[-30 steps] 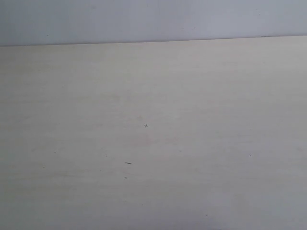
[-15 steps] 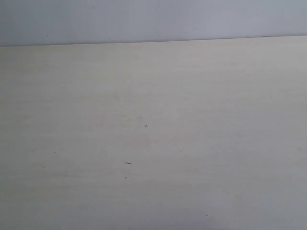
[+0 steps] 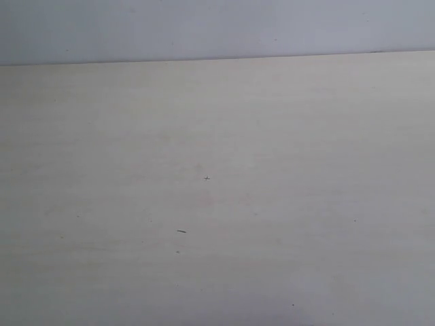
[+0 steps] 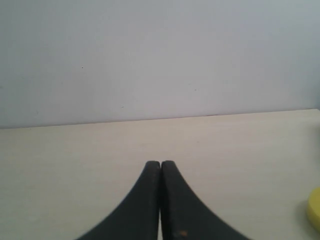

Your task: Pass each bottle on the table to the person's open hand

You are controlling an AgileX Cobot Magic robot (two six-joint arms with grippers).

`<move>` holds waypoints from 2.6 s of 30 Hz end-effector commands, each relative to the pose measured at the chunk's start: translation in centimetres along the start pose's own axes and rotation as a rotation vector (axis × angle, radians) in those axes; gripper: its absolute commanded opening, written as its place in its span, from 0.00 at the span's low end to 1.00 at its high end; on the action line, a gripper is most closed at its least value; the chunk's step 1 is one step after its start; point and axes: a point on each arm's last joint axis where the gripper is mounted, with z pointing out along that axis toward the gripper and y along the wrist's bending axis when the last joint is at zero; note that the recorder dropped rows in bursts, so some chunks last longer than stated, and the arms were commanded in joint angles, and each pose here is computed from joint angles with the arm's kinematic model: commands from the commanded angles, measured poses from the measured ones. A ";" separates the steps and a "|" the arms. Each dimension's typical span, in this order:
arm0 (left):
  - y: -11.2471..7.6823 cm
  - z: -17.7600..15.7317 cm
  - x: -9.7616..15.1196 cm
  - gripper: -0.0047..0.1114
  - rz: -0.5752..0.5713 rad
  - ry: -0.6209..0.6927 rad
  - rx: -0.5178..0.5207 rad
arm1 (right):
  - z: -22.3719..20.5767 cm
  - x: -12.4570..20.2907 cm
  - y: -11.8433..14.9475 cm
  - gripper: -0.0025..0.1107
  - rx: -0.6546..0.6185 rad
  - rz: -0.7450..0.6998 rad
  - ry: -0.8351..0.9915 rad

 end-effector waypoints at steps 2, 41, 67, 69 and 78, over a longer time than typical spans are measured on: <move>0.1 0.0 0.1 0.04 0.001 0.008 -0.015 | 0.0 0.0 0.0 0.02 0.005 0.004 -0.012; 0.3 -0.1 0.7 0.04 -0.005 0.072 -0.039 | 0.0 0.0 0.0 0.02 0.005 0.004 -0.012; 0.4 -0.1 0.9 0.04 0.233 0.106 -0.038 | 0.0 0.0 0.0 0.02 0.005 0.004 -0.012; 0.4 -0.1 0.9 0.04 0.233 0.106 -0.038 | 0.0 0.0 0.0 0.02 0.005 0.004 -0.012; 0.4 -0.1 0.9 0.04 0.233 0.106 -0.038 | 0.0 0.1 0.0 0.02 0.005 0.004 -0.008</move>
